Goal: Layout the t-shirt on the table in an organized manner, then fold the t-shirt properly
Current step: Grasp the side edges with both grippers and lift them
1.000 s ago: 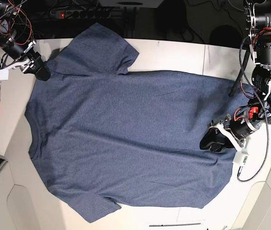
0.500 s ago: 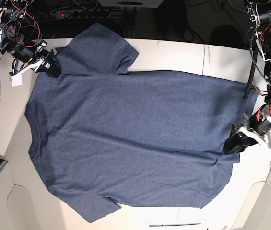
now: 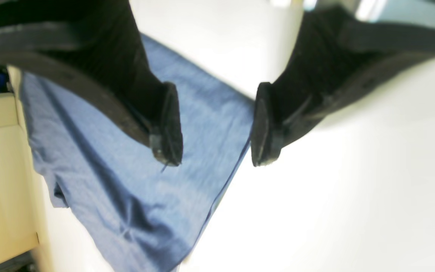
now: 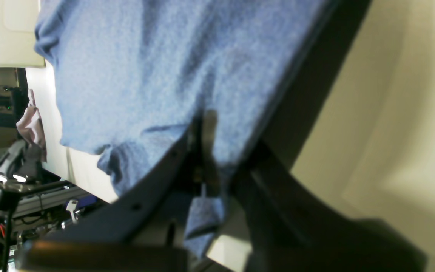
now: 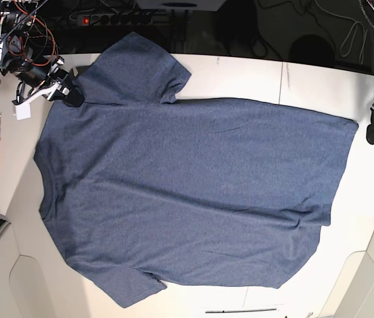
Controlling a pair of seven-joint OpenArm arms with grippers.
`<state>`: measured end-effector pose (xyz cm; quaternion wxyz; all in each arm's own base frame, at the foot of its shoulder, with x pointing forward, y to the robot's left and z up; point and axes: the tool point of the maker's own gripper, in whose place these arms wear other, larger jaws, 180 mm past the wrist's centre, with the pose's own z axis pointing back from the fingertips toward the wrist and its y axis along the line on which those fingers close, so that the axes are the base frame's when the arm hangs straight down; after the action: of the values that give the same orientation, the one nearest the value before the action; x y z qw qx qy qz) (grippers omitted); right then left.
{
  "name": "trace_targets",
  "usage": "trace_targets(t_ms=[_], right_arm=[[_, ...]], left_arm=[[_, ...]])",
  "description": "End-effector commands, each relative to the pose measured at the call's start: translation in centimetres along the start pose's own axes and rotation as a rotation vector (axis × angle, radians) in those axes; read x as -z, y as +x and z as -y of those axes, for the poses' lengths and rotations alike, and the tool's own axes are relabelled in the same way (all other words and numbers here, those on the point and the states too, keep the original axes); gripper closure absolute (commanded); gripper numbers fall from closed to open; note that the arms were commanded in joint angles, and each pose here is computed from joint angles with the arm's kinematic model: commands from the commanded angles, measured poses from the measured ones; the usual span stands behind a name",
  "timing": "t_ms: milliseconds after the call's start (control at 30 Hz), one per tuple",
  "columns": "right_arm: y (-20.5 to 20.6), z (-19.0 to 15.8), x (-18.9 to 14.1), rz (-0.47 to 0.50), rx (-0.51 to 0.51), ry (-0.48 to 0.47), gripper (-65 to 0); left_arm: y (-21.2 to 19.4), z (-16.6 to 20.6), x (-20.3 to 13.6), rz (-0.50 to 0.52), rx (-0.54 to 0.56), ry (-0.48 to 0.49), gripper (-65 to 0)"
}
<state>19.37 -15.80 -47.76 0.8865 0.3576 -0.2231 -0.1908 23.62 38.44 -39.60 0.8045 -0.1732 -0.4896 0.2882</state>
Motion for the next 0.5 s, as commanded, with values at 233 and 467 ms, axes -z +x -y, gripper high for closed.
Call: trace_targets(t_ms=[233, 467], right_arm=[[-0.6, 0.1, -0.1, -0.021, 0.014, -0.002, 0.0], [-0.5, 0.1, -0.1, -0.019, 0.015, 0.0, 0.0]], left_arm=[[-1.8, -3.2, 0.0, 0.016, -0.068, 0.102, -33.1], [-2.6, -2.1, 2.1, -0.011, -0.098, 0.07, -33.1]])
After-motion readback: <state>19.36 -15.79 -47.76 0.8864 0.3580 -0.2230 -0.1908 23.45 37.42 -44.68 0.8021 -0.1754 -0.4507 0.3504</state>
